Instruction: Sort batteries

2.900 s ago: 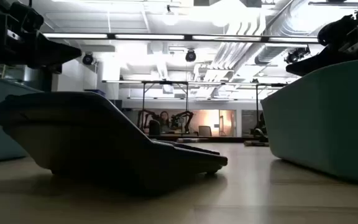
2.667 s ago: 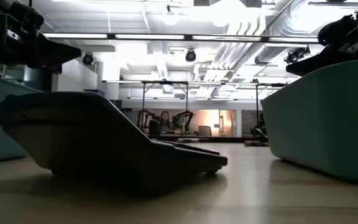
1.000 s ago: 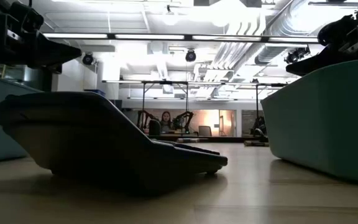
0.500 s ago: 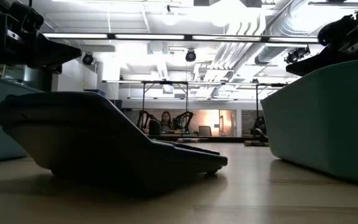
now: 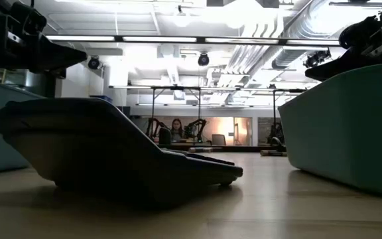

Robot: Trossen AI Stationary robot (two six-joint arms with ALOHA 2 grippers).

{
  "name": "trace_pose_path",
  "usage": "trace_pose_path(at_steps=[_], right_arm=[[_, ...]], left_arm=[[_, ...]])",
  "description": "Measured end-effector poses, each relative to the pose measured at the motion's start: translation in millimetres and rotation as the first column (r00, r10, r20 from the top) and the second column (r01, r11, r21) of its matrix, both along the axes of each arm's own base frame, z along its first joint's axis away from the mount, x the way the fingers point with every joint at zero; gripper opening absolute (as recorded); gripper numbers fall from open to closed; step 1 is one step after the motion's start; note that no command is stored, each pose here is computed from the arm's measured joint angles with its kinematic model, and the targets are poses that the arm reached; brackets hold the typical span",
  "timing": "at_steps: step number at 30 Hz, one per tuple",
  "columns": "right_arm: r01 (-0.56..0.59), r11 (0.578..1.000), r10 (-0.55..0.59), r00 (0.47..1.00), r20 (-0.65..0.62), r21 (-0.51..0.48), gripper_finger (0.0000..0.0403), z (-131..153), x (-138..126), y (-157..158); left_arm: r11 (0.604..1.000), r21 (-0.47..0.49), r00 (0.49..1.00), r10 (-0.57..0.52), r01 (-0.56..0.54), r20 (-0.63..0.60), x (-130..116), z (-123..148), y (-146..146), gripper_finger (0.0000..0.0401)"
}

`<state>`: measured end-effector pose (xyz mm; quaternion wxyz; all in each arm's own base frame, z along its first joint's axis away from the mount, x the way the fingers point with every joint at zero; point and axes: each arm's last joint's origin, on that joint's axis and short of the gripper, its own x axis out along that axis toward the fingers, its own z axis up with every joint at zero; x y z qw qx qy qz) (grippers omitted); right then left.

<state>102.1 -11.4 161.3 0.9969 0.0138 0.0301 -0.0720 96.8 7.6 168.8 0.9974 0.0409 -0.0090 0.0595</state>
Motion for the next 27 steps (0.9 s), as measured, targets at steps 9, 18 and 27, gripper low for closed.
trace_pose_path(at_steps=[9,18,27], right_arm=[[0.000,1.000,0.000,1.000,0.000,0.000,0.0000,0.0,0.0,0.0],[0.000,1.000,0.000,1.000,0.000,0.000,0.0000,0.1,0.0,0.0],[0.005,1.000,-0.005,1.000,-0.001,-0.008,0.0000,0.0,0.0,-0.1]], left_arm=[[1.000,0.000,1.000,0.000,0.000,0.000,0.0,-0.1,0.0,0.0000],[1.000,0.000,1.000,0.000,0.000,0.000,0.0,0.0,0.0,0.0000],[1.000,0.000,1.000,0.000,0.000,0.000,0.0,0.0,0.0,0.0000]])
